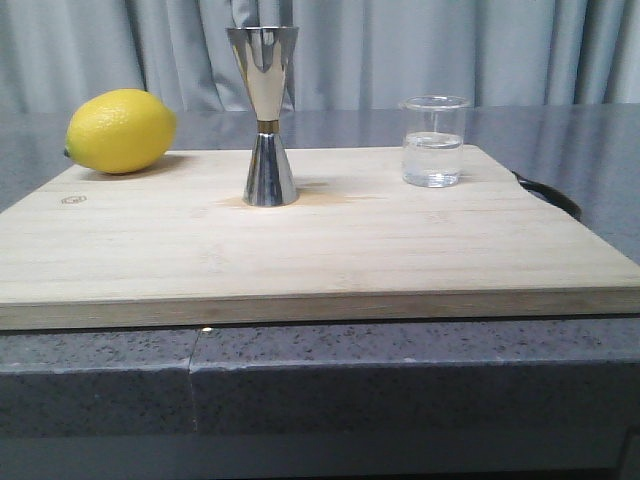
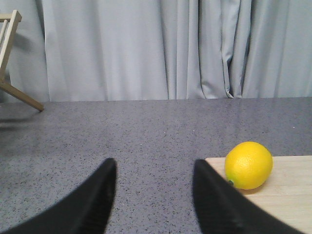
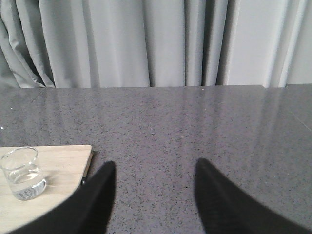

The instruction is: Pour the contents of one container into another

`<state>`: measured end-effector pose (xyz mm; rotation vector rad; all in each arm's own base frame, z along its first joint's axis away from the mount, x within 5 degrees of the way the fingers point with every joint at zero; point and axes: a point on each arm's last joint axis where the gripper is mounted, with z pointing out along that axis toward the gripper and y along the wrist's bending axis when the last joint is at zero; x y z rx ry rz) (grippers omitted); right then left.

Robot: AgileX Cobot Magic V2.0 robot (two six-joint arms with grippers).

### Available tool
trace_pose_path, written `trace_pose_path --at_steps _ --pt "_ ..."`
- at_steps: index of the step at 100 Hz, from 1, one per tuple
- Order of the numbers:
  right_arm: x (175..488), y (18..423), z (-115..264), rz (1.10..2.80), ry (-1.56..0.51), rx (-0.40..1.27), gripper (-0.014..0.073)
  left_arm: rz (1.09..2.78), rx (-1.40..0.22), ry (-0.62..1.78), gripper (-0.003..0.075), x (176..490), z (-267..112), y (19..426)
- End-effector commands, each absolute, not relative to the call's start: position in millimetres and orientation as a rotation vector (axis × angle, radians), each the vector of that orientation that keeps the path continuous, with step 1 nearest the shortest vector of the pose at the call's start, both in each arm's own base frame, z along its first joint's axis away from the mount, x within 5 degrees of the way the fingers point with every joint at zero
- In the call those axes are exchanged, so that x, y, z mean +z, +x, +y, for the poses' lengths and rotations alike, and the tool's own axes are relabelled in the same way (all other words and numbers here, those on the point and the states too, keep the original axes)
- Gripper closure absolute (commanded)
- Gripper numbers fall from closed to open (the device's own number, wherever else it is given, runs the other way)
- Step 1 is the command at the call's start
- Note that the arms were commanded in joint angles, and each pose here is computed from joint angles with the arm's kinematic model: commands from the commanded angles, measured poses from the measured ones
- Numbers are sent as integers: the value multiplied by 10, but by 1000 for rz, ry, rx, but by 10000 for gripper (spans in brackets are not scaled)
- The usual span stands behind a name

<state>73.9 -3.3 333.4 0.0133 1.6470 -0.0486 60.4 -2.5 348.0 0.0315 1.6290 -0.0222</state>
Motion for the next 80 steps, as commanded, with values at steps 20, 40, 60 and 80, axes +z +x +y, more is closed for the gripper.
trace_pose_path --at_steps 20,40,60,80 --pt "3509 748 -35 1549 0 -68 9 1544 -25 26 108 3635 -25 614" --pt "3511 748 -35 1547 1 -66 9 1528 -44 17 122 3650 -30 613" --pt "3500 748 -34 1558 5 -60 9 1526 -53 12 122 3652 -32 613" --pt "3568 757 -34 1652 23 -41 9 1633 -67 16 122 3714 -45 683"
